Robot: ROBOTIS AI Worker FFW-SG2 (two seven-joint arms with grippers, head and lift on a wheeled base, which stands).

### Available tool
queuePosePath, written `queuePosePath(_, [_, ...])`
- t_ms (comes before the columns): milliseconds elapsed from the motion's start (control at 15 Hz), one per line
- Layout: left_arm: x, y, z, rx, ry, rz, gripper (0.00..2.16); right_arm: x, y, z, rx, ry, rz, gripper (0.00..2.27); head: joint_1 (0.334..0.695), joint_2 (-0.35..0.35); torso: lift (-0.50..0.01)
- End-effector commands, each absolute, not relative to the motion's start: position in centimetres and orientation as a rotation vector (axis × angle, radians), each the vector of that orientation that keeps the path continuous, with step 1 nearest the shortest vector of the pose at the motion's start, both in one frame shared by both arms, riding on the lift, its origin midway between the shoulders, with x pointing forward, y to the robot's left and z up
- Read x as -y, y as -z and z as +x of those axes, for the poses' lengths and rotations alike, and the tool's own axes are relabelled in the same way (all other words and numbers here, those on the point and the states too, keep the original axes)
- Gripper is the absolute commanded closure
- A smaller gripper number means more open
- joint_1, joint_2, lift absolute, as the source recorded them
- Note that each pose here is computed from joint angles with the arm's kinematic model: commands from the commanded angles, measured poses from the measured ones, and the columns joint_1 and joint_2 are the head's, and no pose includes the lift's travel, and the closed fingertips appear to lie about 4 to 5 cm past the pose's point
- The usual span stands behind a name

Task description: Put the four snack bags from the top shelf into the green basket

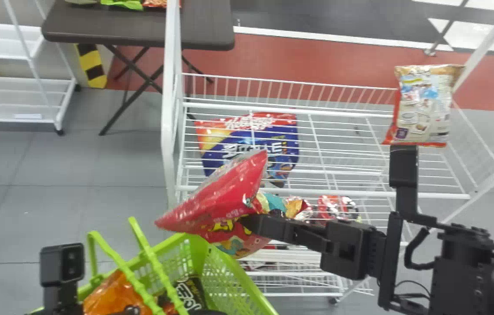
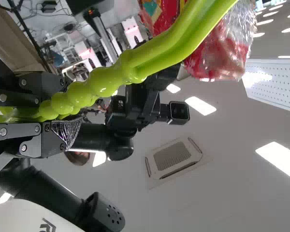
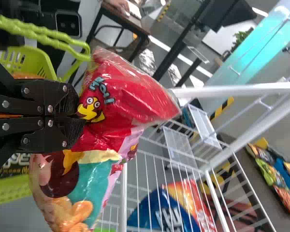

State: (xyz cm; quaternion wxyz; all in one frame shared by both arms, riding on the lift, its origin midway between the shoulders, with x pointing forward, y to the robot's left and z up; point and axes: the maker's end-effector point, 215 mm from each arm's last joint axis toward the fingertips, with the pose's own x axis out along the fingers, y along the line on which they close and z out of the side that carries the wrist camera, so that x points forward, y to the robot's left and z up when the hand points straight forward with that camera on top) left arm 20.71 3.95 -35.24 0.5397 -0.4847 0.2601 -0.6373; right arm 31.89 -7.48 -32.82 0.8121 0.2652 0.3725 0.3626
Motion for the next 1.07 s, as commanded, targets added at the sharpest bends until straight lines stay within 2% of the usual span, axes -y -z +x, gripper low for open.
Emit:
queuePosePath(0, [-3.9, 35.0, 20.6, -0.609, 1.524, -1.16, 2.15, 5.0, 33.6, 30.4, -0.839, -0.828, 0.59, 2.25, 0.695, -0.096, 0.0])
queuePosePath(333, [-3.9, 35.1, 20.7, -0.598, 1.522, -1.154, 2.15, 3.4, 34.0, 29.3, -0.864, -0.857, 0.589, 2.25, 0.695, 0.001, 0.0])
queuePosePath(667, [-4.1, 35.1, 21.0, -0.595, 1.52, -1.151, 2.15, 4.1, 33.5, 29.5, -0.844, -0.836, 0.568, 2.25, 0.695, 0.011, 0.0])
queuePosePath(1000, [-4.1, 35.3, 21.2, -0.597, 1.517, -1.153, 2.15, 4.7, 31.6, 30.2, -0.788, -0.827, 0.528, 2.25, 0.695, -0.012, 0.0])
